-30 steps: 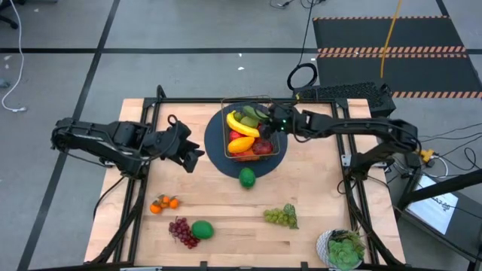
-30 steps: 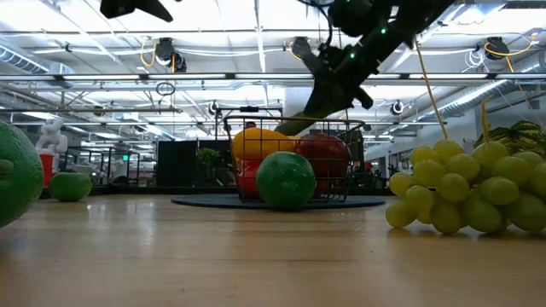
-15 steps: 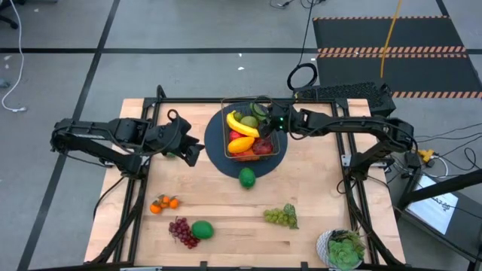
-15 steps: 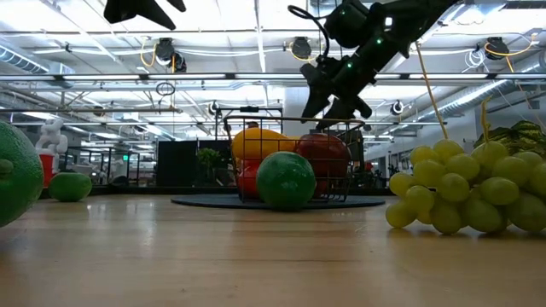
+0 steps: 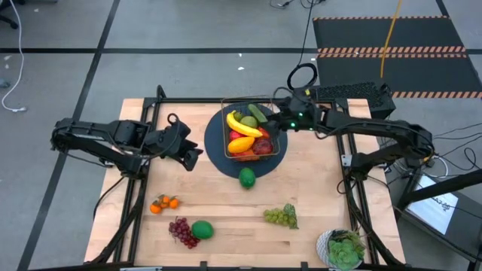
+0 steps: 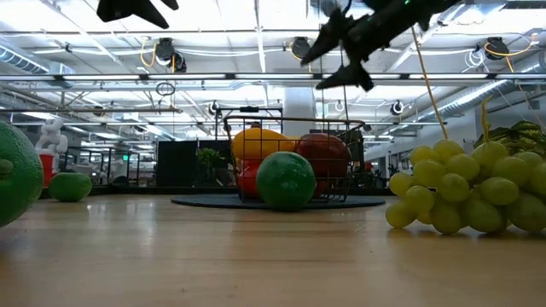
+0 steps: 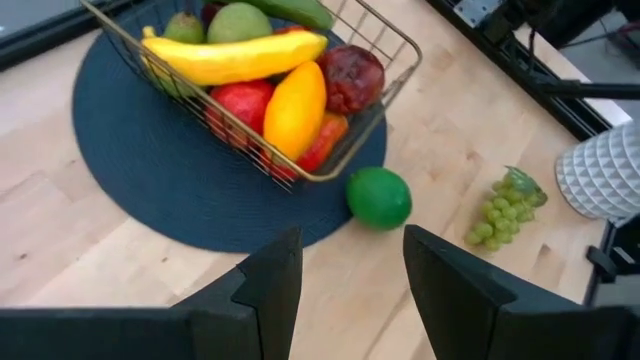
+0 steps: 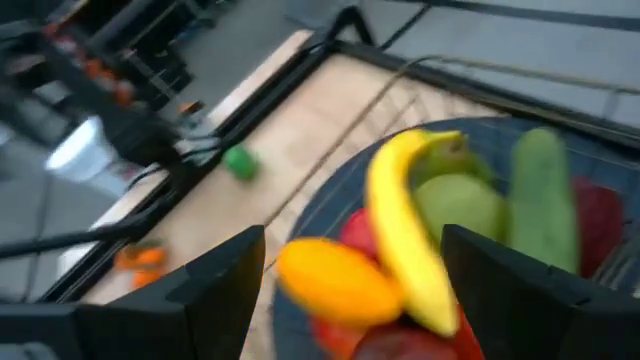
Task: Build produce basket
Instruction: Put the bottom green lime into the gold wire basket
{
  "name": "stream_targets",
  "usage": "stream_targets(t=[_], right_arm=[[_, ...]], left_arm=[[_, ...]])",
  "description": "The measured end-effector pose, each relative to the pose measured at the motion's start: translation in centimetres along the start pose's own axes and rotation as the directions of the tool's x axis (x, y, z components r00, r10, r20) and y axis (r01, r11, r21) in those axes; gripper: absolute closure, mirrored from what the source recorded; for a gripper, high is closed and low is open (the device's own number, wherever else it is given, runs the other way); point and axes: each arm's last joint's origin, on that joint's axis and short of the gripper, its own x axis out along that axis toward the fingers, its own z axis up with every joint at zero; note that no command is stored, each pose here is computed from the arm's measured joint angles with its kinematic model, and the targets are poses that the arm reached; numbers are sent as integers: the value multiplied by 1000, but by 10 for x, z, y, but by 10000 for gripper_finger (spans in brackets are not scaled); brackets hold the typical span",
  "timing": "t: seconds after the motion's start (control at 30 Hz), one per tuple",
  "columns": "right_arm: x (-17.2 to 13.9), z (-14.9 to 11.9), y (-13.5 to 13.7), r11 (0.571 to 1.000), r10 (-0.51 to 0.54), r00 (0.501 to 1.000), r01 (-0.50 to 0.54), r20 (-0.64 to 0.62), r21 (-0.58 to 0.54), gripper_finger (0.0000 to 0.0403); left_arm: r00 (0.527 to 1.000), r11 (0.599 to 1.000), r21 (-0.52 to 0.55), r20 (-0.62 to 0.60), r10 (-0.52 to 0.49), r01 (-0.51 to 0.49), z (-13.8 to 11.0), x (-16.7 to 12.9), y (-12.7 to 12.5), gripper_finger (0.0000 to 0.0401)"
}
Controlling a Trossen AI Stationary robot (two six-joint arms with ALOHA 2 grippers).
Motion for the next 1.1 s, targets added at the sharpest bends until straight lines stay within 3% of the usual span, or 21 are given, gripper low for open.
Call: stream_targets(t=[0.4,0.6,0.9,1.1], right_arm=[[-42,-41,51,988,143,973,-151,-183,-30,119],[-49,-62,72,976,207,943,-217,-261,-11,119],[-54,-75,83,972,221,927,-234,-304,-4,119],[-58,-81,89,965,242,914,-262,-326,-18,119]], left_arm=[[995,999,21,-96,-36,38,-29,3,-26,226],[981,988,65,-150,-126,137,-57,6,-56,226],[913,910,273,-351,-208,312,-109,18,-95,222],[885,870,366,-440,-151,331,-137,33,-107,151]])
